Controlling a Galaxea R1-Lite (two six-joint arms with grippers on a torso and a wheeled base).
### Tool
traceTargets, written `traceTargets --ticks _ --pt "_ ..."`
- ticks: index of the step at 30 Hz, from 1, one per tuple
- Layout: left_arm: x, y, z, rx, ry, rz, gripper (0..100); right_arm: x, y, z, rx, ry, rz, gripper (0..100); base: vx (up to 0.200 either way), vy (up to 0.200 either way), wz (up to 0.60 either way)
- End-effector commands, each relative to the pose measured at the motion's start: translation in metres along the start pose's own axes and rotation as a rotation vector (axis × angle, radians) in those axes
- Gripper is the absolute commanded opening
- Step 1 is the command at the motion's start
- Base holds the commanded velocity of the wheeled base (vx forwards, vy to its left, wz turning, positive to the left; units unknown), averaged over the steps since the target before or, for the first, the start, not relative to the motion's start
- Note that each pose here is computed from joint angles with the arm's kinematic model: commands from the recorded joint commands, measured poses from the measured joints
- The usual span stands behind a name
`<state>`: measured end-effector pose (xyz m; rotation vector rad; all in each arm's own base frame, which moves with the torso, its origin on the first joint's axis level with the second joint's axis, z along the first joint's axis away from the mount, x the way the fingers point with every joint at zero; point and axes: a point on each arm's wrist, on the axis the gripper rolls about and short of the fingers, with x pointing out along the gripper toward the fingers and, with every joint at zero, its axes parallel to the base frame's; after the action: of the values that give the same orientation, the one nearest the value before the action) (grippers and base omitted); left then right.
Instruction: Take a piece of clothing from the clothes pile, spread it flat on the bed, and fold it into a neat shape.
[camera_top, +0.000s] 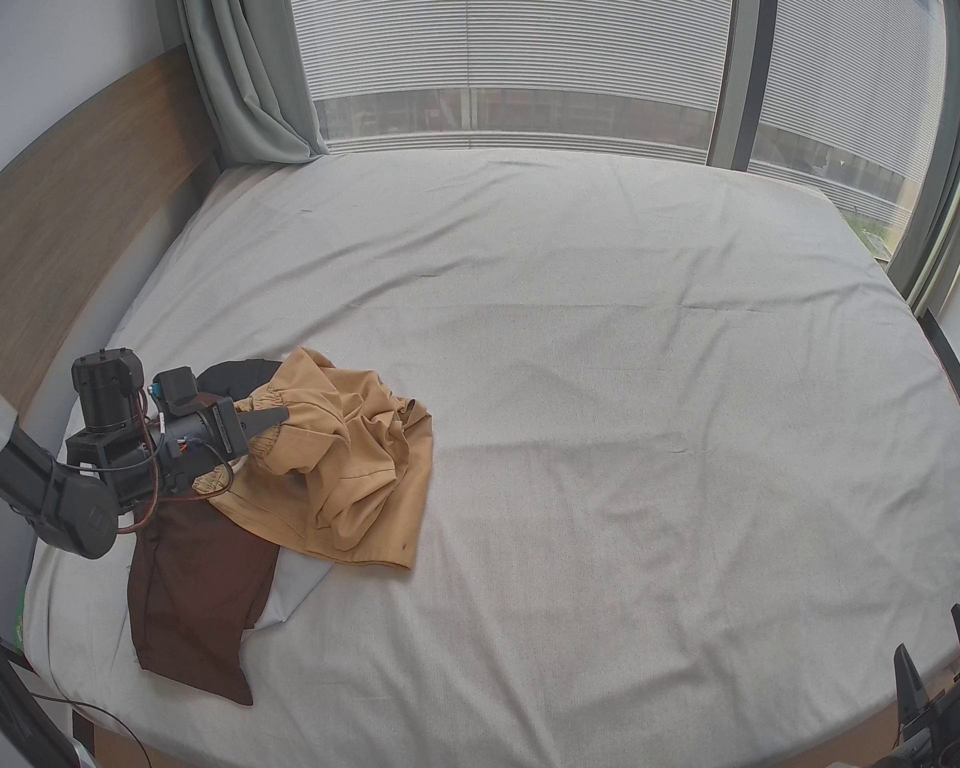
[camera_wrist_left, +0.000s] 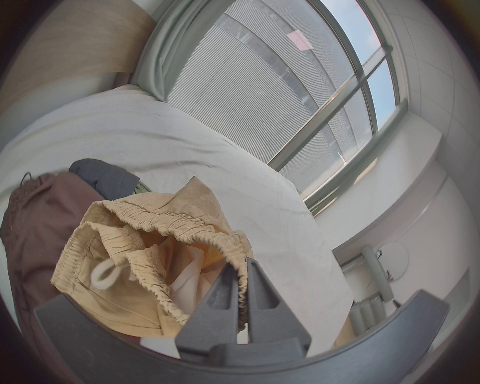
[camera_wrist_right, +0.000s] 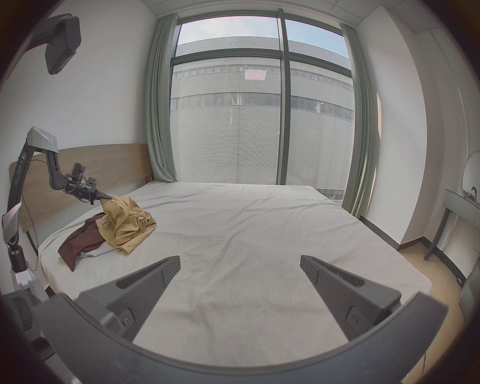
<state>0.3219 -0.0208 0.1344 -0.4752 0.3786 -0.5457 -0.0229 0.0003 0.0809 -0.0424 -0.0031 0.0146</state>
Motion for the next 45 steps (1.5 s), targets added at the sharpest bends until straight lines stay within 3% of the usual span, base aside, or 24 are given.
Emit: traceTargets --ticks 1,4,7,9,17,21,25,30,45 --pt "-0.012 -0.013 0.007 -0.031 -0.033 -0.016 0 0.0 0.0 -0.005 -0.001 0.001 0.001 100 0.0 0.0 0.0" --pt "-0.017 -0.024 0.01 -0.114 -0.063 -0.01 0 0.0 0.0 -0.005 -0.001 0.001 0.001 100 0.0 0.0 0.0" --pt "-0.018 -0.024 0.011 -0.13 -0.073 0.004 0 0.0 0.0 -0.005 -0.001 0.001 0.001 100 0.0 0.0 0.0" --pt "-0.018 -0.031 0.011 -0.198 -0.096 0.013 0 0.0 0.0 -0.005 -0.001 0.001 0.001 100 0.0 0.0 0.0" --pt "-0.014 -0.054 0.019 -0.336 -0.276 -0.016 0 0.0 0.0 -0.005 -0.001 0.001 0.004 100 0.0 0.0 0.0" --pt "-0.011 -0.064 0.015 -0.372 -0.31 -0.021 0 0.0 0.0 -0.005 -0.001 0.001 0.004 100 0.0 0.0 0.0" --pt "-0.013 -0.08 0.012 -0.38 -0.341 -0.021 0 0.0 0.0 -0.005 -0.001 0.001 0.004 100 0.0 0.0 0.0" --pt "-0.018 -0.108 0.018 -0.482 -0.422 -0.055 0 0.0 0.0 -0.005 -0.001 0.001 0.004 100 0.0 0.0 0.0" --pt "-0.024 -0.157 0.011 -0.512 -0.509 -0.078 0 0.0 0.0 -0.005 -0.001 0.001 0.004 100 0.0 0.0 0.0"
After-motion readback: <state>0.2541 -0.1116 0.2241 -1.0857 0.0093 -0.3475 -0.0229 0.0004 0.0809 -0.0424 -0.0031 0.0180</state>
